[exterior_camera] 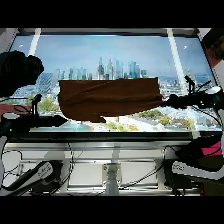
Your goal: Fold the clothes and pants, and hang the long-sleeved shirts on hangers.
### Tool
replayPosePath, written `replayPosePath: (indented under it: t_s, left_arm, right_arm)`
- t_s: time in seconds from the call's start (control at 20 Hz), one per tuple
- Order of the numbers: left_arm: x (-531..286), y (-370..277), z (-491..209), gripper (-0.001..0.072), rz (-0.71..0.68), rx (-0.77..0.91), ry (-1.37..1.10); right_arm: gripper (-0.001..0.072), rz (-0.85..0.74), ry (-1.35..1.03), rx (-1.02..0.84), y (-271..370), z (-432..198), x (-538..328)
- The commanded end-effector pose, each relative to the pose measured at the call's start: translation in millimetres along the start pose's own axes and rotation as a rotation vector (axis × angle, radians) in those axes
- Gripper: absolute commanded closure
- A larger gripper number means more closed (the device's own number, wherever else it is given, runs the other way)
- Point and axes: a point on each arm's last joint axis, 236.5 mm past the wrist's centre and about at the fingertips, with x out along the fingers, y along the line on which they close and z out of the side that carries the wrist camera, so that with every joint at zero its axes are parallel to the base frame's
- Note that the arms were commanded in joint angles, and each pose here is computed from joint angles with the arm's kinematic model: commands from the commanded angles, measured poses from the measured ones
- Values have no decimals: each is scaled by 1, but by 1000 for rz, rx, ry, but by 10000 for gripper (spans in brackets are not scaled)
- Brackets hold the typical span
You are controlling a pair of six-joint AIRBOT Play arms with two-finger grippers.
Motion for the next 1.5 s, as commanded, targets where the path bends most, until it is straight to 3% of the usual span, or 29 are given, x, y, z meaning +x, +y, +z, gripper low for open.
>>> replayPosePath:
  t_s: [0.0, 0.15, 0.25, 0.75, 0.8, 0.9, 1.0, 1.3, 1.45]
  left_arm:
    - [10, -8, -4, 221, -15, 85, 33]
    - [23, -13, -4, 223, -6, 129, 54]
    - [33, -20, -7, 303, -12, 156, 81]
    - [55, 7, 4, 303, 91, 68, 49]
    - [55, 8, 5, 335, 93, 68, 47]
    - [55, 7, 4, 591, 88, 68, 50]
    - [55, 0, -1, 691, 60, 69, 70]
    - [33, -56, -20, 691, -140, 65, 194]
    - [10, -71, -18, 692, -140, 50, 231]
  right_arm:
    - [702, 0, -2, 0, 0, 1, 0]
    - [702, -1, -3, 0, 0, 1, 0]
    - [702, -1, -3, 1, 0, 1, 0]
    - [702, -1, -3, 1, 0, 1, 0]
    - [702, -1, -3, 1, 0, 1, 0]
    - [702, 0, -2, 1, 0, 1, 0]
    - [702, 0, -2, 1, 0, 1, 0]
    - [701, -1, -3, 1, 0, 1, 0]
    - [702, 1, 0, 1, 0, 0, 0]
